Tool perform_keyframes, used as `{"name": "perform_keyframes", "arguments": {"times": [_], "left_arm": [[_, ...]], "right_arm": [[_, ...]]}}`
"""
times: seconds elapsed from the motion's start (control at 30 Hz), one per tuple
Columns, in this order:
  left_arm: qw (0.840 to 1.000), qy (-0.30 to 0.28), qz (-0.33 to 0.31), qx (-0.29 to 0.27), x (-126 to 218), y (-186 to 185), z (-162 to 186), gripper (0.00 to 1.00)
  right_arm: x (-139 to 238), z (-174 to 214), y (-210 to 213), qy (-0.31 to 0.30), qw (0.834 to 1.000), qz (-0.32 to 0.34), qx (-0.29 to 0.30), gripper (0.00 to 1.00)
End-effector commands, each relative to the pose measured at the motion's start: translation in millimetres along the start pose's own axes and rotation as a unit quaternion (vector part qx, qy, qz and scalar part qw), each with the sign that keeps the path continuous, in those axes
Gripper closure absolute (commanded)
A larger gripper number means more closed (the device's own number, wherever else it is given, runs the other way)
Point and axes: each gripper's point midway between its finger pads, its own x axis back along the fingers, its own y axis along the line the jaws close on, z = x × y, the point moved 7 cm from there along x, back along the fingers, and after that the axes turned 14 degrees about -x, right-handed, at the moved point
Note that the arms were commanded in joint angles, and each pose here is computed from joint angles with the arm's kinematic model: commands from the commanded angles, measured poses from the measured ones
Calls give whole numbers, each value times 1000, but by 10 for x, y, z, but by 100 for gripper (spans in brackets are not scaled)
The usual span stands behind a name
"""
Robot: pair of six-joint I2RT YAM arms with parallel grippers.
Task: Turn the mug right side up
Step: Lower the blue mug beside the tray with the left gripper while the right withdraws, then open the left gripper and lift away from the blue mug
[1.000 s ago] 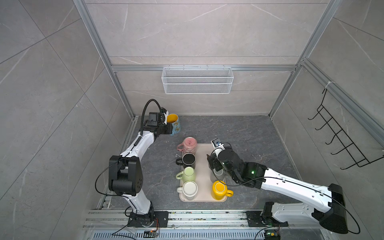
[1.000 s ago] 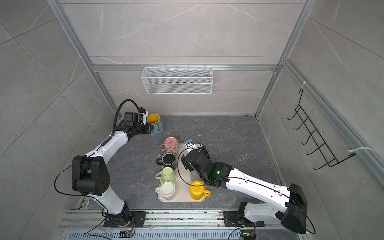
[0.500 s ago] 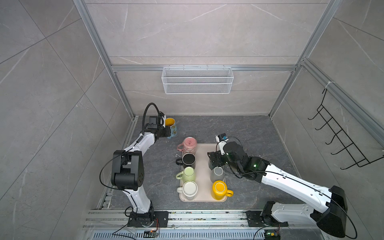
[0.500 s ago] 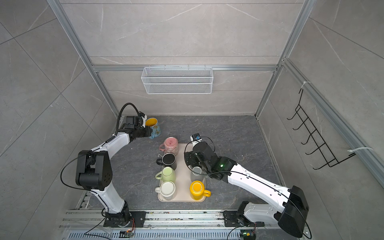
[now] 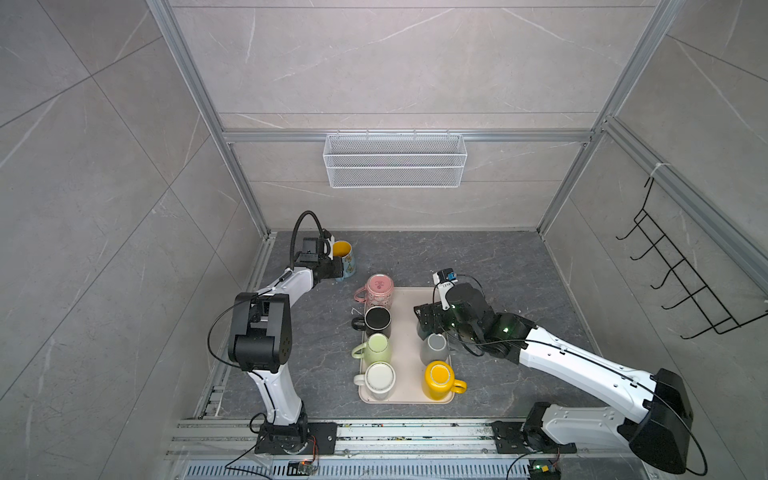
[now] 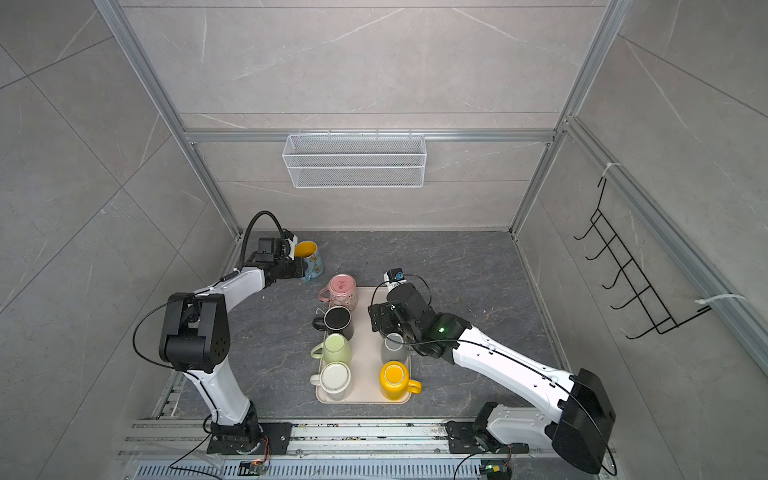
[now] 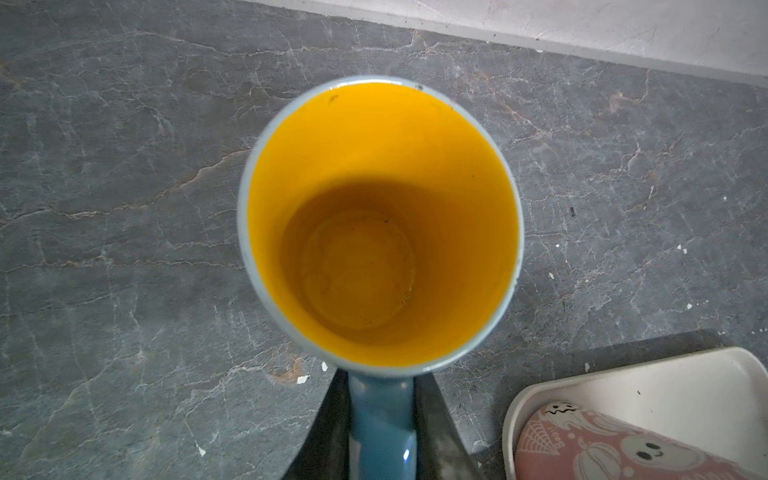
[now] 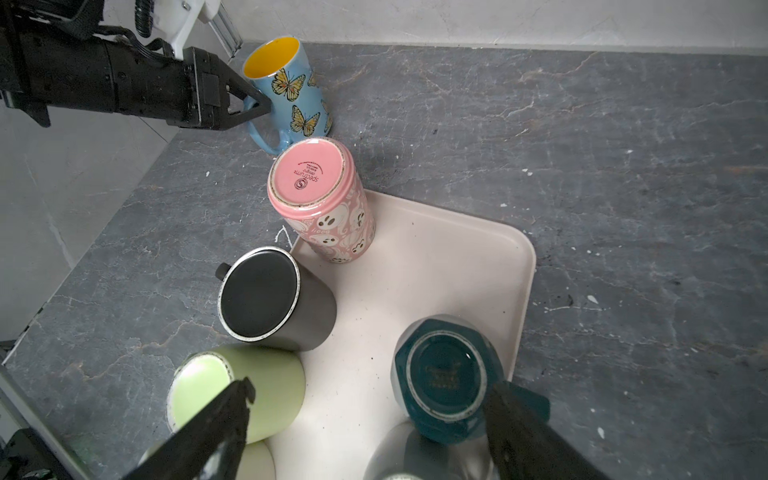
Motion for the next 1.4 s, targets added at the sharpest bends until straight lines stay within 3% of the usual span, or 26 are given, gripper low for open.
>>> {"name": "perform_keyframes", "arguments": {"times": [0.0,0.3,0.37,0.53,0.8,1.03,1.23,1.37], "left_arm": [[996,-90,-11,-13,105,38,-386,100],[998,-56,-21,-1,55,68,-275,100],[999,-50,-17,0,49,58,-253,84],[999,-44,-9,4,49,40,-226,62],[999,-46,-1,11,113,7,-237,36],[998,-60,4,19,433,-79,-269,31],[996,-83,-1,27,966,-214,-341,29],[990,-124,22,66,1385,-331,-394,28]], "right_arm": [[-58,26,-2,5,1000,-5,-17,10],[-77,33,-3,8,1000,-2,-20,10],[-95,37,-7,11,1000,3,-21,10],[-131,48,-1,16,1000,5,-25,9],[-131,51,-10,16,999,8,-29,9],[-141,58,17,25,999,-1,-29,8],[-261,54,56,57,998,-1,-41,8],[-328,-23,6,65,995,3,-72,8]]}}
